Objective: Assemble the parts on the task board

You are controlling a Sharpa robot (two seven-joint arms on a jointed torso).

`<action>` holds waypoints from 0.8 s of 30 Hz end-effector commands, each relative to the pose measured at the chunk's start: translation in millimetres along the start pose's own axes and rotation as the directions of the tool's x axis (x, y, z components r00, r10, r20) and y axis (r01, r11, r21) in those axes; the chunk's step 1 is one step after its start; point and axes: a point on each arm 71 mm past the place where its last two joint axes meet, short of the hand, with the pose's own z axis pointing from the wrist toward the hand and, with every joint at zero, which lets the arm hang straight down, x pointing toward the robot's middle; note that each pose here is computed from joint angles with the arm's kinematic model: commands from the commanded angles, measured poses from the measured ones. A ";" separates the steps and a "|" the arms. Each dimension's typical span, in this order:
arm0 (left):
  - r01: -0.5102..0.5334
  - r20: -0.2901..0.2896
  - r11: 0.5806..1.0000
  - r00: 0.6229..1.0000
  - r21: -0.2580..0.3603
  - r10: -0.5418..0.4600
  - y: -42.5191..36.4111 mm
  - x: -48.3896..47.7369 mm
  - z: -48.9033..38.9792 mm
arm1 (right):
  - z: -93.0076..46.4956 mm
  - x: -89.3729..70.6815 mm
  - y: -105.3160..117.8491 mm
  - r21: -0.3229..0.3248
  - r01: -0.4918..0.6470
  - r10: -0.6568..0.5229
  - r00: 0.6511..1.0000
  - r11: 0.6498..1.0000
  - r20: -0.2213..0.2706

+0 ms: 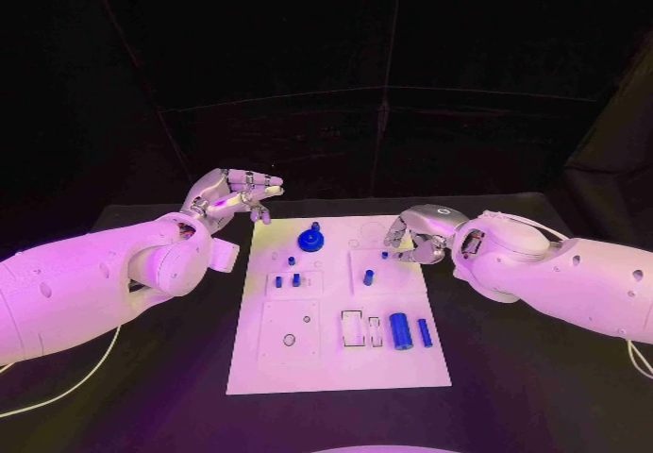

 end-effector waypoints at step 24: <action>0.114 -0.017 0.992 0.993 0.046 -0.114 -5.4 6.0 -2.6 | 14.8 13.8 5.9 -0.001 0.052 -0.052 0.999 0.999 -0.012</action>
